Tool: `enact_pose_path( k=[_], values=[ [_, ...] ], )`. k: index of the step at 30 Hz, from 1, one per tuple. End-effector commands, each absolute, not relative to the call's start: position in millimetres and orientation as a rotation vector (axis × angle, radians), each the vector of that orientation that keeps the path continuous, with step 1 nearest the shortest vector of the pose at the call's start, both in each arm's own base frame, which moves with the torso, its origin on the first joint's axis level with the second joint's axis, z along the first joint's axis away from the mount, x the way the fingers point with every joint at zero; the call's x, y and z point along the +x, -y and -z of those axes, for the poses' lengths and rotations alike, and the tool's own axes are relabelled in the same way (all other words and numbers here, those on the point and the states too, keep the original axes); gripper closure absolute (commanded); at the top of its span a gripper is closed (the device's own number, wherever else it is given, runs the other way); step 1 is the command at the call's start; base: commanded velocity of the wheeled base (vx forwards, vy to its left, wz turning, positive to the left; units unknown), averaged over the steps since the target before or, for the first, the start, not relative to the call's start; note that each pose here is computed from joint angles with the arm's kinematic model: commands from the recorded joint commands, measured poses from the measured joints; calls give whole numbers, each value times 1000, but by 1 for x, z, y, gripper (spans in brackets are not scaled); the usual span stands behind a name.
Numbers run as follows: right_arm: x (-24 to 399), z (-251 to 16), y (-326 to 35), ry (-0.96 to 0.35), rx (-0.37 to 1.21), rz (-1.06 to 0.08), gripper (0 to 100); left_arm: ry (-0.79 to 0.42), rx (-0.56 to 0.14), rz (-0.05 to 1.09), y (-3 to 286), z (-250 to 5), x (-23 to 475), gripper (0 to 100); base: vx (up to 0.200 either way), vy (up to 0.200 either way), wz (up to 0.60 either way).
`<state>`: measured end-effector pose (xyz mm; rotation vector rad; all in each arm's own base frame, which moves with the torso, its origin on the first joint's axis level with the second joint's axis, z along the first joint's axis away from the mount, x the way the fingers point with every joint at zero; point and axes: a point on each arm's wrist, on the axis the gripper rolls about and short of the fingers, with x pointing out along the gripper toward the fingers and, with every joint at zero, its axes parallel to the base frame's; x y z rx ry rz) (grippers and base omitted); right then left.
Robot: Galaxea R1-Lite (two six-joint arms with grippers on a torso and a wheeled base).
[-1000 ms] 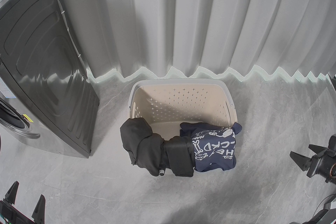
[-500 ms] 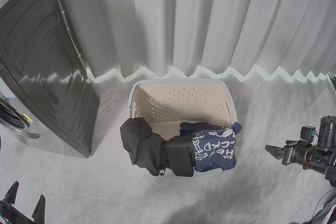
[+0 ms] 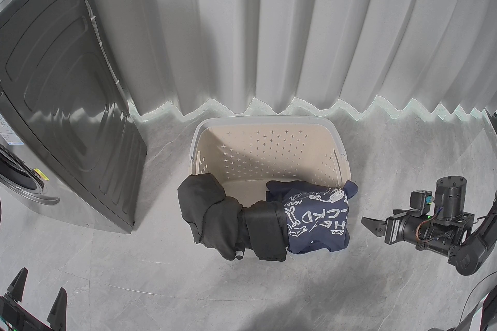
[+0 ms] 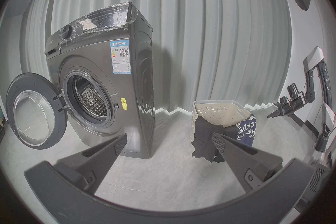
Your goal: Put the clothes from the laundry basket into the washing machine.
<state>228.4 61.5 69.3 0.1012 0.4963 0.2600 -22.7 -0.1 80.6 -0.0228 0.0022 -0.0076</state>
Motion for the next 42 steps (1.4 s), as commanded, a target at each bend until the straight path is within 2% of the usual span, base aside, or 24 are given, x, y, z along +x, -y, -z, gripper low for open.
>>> enact_pose_path(
  k=[1,16,26,38,42],
  values=[
    [239,-47,-75,-539,102,-290,0,0,-23,9,0,-76,-23,0,0,0,0],
    [269,-20,-98,-520,111,-322,0,0,-23,9,0,-76,-23,0,0,0,0],
    [276,-10,-117,-522,144,-342,0,0,-23,9,0,-76,-23,0,0,0,0],
    [285,2,-121,-536,145,-340,0,0,-23,9,0,-76,-23,0,0,0,0],
    [290,2,-126,-489,152,-354,0,0,-23,9,0,-76,-23,0,0,0,0]
  ],
)
